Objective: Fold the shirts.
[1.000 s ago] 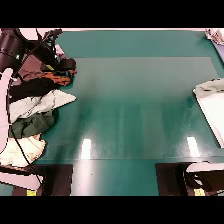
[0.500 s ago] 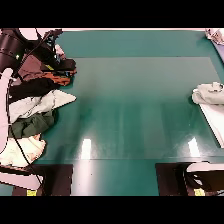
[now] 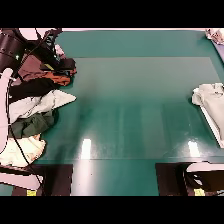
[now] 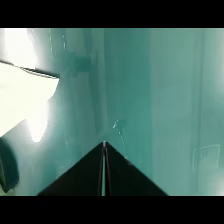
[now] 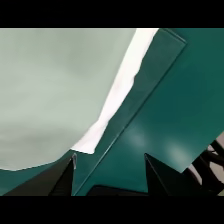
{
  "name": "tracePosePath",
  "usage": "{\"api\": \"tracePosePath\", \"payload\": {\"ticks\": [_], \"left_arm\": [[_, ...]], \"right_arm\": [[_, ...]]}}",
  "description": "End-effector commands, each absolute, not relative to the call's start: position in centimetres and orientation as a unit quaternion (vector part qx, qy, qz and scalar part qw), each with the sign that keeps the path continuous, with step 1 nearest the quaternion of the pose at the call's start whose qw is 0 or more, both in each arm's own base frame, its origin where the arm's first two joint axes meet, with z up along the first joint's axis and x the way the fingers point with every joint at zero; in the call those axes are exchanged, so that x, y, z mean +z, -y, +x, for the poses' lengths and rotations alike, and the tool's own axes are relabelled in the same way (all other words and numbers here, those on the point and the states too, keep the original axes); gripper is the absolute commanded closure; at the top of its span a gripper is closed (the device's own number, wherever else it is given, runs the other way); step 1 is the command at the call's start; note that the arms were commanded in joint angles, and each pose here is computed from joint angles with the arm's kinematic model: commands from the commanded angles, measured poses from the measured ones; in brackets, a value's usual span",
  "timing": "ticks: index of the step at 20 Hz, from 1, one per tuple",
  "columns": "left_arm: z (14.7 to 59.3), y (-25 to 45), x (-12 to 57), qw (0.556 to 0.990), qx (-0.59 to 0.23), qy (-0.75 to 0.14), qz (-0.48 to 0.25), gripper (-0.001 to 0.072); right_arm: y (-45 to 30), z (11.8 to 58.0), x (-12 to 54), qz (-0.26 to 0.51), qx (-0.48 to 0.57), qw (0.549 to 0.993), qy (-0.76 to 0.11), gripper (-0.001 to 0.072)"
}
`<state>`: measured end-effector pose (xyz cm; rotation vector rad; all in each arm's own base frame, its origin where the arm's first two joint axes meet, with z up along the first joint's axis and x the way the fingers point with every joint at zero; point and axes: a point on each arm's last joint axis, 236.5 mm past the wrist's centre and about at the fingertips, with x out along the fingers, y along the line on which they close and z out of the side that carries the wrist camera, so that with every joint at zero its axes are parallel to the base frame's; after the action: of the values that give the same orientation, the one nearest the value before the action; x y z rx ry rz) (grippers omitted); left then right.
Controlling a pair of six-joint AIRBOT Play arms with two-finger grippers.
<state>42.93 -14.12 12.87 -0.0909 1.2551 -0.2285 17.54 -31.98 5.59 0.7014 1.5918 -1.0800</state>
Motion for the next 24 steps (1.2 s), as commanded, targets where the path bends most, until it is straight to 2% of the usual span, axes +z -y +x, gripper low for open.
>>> {"api": "tracePosePath", "payload": {"ticks": [1,3,4,5,6,8,13,19,24], "left_arm": [[43.9,13.9,15.2,0.832,-0.105,-0.543,-0.046,0.0686],[44.3,13.4,18.9,0.866,-0.106,-0.486,-0.049,0.0686],[44.2,12.8,21.3,0.885,-0.102,-0.452,-0.048,0.0686],[43.6,12.1,23.4,0.901,-0.096,-0.42,-0.046,0.0686],[42.7,11.4,24.9,0.913,-0.092,-0.395,-0.045,0.0686],[39.9,9.3,26.3,0.934,-0.071,-0.348,-0.04,0.0686],[32.5,7.1,21.4,0.956,-0.063,-0.273,-0.09,0.0686],[28.5,6.1,15.4,0.948,-0.058,-0.303,-0.084,0.0686],[27.8,6.0,14.2,0.939,-0.055,-0.331,-0.08,0.0686]], "right_arm": [[32.2,22.9,10.4,0.275,-0.402,0.636,-0.599,0.0196],[29.7,32.1,17.4,0.229,-0.281,0.805,-0.469,0.0197],[26.6,36.1,21.5,0.202,-0.203,0.871,-0.4,0.0205],[22.5,38.9,25.1,0.195,-0.118,0.911,-0.343,0.021],[18.4,40.1,27.2,0.192,-0.042,0.929,-0.313,0.0215],[11.8,40.6,28.6,0.184,0.058,0.937,-0.292,0.0237],[-0.5,37.4,21.2,0.098,0.162,0.916,-0.353,0.0278],[-9.7,31.3,11.4,0.069,0.213,0.914,-0.34,0.0277],[-10.7,28.2,7.4,0.079,0.207,0.922,-0.318,0.0277]]}}
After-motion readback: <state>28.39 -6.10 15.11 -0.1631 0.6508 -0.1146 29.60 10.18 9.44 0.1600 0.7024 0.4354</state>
